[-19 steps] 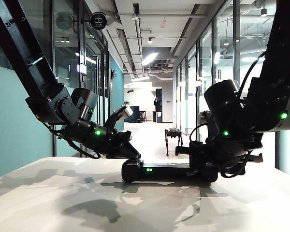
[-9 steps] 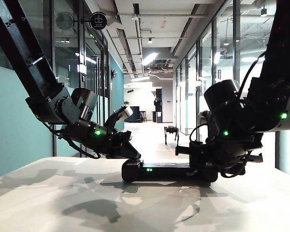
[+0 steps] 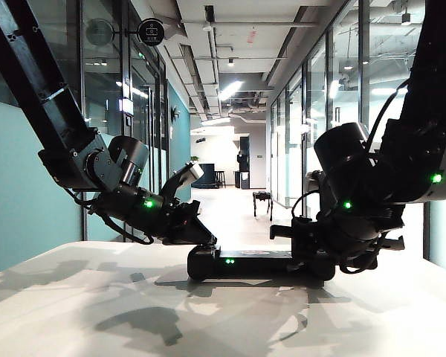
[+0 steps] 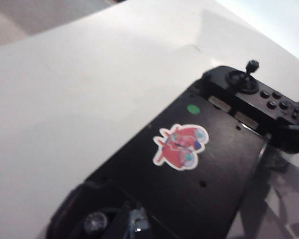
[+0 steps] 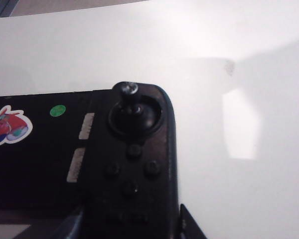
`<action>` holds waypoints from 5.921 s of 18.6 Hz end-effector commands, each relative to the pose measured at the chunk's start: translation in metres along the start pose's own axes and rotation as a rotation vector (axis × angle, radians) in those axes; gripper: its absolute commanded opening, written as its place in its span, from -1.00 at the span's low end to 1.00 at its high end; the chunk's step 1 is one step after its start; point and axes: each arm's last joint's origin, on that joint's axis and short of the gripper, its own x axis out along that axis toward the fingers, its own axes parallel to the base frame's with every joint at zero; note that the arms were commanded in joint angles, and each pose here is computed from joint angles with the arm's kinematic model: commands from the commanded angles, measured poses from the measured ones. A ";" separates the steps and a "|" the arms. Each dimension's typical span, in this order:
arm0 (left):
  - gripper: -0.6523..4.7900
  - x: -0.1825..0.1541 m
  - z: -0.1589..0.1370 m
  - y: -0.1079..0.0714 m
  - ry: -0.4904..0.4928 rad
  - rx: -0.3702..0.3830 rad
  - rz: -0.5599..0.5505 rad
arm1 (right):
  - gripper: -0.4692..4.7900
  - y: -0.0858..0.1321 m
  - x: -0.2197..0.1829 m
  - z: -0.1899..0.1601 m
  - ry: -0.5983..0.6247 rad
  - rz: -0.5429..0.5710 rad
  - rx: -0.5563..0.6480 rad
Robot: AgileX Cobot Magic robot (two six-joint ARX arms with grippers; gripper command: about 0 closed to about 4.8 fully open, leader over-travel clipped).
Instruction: Push the left joystick on the remote control sitting on the white table forward to make the robot dog walk in a straight line until it approaches the door.
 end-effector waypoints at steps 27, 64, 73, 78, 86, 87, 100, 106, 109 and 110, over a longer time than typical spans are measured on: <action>-0.78 -0.182 0.162 -0.122 0.053 0.050 0.320 | 0.22 0.002 0.000 0.004 -0.016 0.046 -0.061; -0.78 -0.271 -0.057 -0.207 -0.234 -0.010 0.805 | -0.84 -0.034 -0.187 0.071 -0.207 0.112 -0.169; -0.78 -0.271 -0.064 -0.208 -0.186 -0.029 0.799 | -0.84 -0.050 -0.224 0.056 -0.235 0.133 -0.208; -0.78 -0.271 -0.064 -0.208 -0.186 -0.030 0.799 | -0.84 -0.056 -0.239 0.051 -0.262 0.153 -0.220; -0.78 -0.271 -0.064 -0.208 -0.187 -0.029 0.799 | -0.84 -0.070 -0.258 0.024 -0.268 0.183 -0.231; -0.78 -0.271 -0.064 -0.208 -0.186 -0.029 0.799 | -0.85 -0.073 -0.262 0.020 -0.292 0.185 -0.231; -0.78 -0.271 -0.064 -0.208 -0.185 -0.030 0.799 | -0.84 -0.109 -0.269 -0.020 -0.428 0.041 -0.156; -0.78 -0.271 -0.064 -0.208 -0.185 -0.030 0.799 | -0.85 -0.122 -0.278 -0.021 -0.522 0.018 -0.136; -0.78 -0.271 -0.064 -0.208 -0.185 -0.029 0.799 | -0.85 -0.124 -0.279 -0.020 -0.526 -0.008 -0.129; -0.78 -0.271 -0.064 -0.208 -0.185 -0.030 0.799 | -0.85 -0.125 -0.279 -0.020 -0.527 -0.015 -0.127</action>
